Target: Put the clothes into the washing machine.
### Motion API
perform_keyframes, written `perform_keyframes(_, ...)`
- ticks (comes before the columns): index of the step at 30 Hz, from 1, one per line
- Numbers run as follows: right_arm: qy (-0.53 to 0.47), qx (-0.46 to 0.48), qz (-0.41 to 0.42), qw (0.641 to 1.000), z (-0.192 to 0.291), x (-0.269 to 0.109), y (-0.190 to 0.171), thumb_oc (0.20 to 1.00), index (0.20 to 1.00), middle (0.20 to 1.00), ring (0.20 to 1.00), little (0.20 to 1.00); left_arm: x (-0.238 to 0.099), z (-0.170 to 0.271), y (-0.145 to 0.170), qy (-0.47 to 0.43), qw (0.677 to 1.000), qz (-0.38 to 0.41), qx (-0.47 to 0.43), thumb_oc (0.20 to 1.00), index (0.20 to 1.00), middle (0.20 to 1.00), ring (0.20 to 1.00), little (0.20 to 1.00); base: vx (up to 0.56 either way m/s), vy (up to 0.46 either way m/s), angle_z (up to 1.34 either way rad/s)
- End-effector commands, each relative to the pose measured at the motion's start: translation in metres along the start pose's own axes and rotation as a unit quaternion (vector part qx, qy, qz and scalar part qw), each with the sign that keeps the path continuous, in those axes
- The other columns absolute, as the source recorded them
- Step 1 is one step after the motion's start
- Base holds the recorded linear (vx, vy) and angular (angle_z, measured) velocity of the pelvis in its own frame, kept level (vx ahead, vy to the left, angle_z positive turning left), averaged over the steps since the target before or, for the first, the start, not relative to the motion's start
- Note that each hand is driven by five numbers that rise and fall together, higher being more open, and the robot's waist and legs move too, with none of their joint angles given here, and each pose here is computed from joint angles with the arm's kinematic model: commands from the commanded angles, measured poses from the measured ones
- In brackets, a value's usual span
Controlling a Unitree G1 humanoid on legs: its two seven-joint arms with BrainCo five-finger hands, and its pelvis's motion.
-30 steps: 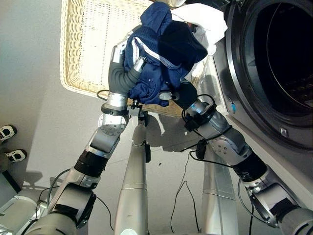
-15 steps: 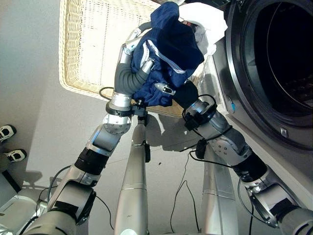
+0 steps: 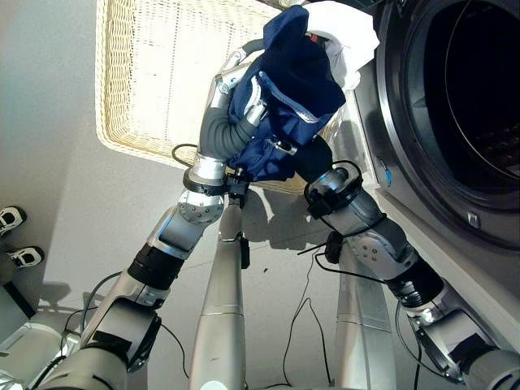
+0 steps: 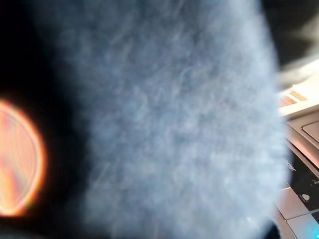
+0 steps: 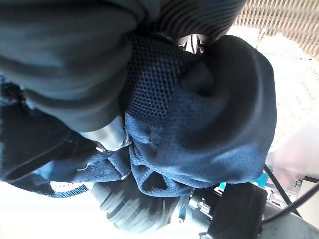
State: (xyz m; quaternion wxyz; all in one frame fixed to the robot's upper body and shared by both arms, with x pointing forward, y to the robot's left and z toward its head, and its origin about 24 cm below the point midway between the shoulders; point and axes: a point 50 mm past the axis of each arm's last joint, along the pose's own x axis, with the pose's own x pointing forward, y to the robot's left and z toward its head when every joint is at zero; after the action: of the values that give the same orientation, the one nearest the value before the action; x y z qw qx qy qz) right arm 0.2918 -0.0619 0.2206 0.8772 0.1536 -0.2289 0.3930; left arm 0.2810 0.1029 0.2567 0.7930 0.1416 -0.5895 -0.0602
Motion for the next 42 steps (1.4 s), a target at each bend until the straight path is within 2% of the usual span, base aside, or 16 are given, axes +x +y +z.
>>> perform_keyframes(1,-0.094,0.053,0.064,0.992,0.026,0.008,0.035,0.2,0.2,0.2,0.2,0.2,0.009,0.024,0.0,-0.074,0.997,0.033,0.007,1.0,1.0,1.0,1.0,1.0,0.0,0.0,0.0)
perform_keyframes(12,-0.107,0.063,0.055,0.991,0.028,0.009,0.034,0.2,0.2,0.2,0.2,0.2,0.004,0.021,0.013,-0.079,0.985,0.145,0.039,1.0,1.0,1.0,1.0,1.0,0.0,0.0,0.0)
perform_keyframes(23,-0.144,0.055,0.021,0.988,0.037,0.012,0.027,0.2,0.2,0.2,0.2,0.2,0.006,0.018,0.018,-0.077,0.978,0.186,0.049,1.0,1.0,1.0,1.0,1.0,0.0,0.0,0.0)
perform_keyframes(31,-0.234,0.02,-0.064,0.97,0.064,0.002,-0.001,0.2,0.2,0.2,0.2,0.2,0.003,0.004,0.031,-0.033,0.973,0.224,0.043,1.0,1.0,1.0,1.0,1.0,0.0,0.0,0.0)
perform_keyframes(42,-0.329,-0.018,-0.21,0.921,0.085,-0.031,-0.042,0.2,0.2,0.2,0.2,0.2,-0.012,-0.038,0.043,0.084,0.959,0.242,0.117,1.0,1.0,1.0,1.0,1.0,0.0,0.019,0.0)
